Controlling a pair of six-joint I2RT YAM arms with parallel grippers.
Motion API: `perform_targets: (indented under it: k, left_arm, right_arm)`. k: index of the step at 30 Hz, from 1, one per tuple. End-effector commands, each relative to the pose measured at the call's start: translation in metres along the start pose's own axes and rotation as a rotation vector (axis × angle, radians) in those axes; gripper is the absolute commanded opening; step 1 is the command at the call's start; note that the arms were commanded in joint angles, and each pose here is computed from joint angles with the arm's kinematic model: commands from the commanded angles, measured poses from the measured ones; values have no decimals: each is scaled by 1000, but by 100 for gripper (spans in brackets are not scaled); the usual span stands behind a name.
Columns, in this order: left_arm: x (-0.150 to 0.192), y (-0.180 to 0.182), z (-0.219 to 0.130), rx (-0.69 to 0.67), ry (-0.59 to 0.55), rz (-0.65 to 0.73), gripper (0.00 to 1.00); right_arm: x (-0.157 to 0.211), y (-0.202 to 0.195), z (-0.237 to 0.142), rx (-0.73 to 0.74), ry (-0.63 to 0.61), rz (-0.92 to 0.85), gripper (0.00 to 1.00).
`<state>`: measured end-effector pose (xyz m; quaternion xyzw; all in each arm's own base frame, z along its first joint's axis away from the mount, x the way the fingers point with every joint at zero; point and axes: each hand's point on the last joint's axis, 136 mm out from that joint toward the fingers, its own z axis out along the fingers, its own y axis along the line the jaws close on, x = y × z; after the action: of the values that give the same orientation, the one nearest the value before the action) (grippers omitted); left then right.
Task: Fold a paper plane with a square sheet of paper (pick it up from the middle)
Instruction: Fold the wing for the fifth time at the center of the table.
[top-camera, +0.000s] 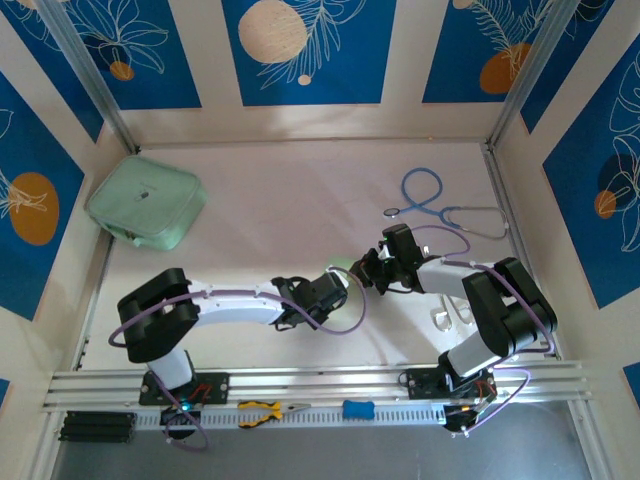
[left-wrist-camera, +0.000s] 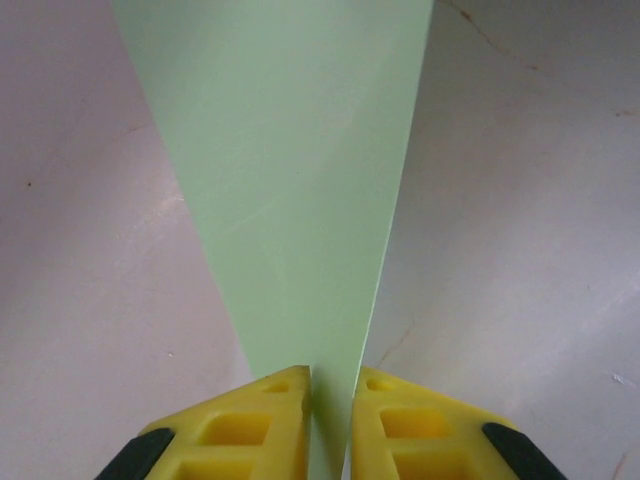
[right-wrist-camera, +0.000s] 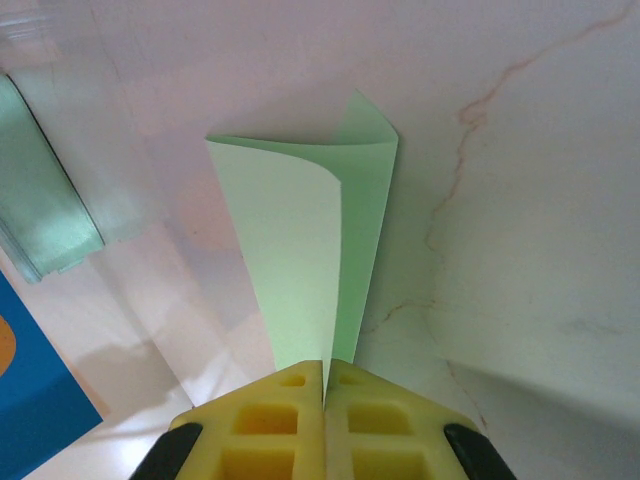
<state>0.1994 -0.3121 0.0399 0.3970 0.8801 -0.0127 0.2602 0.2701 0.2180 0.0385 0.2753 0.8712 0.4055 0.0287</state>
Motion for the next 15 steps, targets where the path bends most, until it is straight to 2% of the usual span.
perform_targets:
  k: [1,9,15]
  left_arm:
    - [-9,-4,-7,17,-38,-14,20]
    - [-12,-4,-2,5,-48,-14,22]
    - [-11,-4,-1,3,-44,-15,15]
  right_arm:
    - [5,-2,-4,4,6,7,2]
    - [5,-2,-4,4,8,7,2]
    - [5,-2,-4,5,6,6,2]
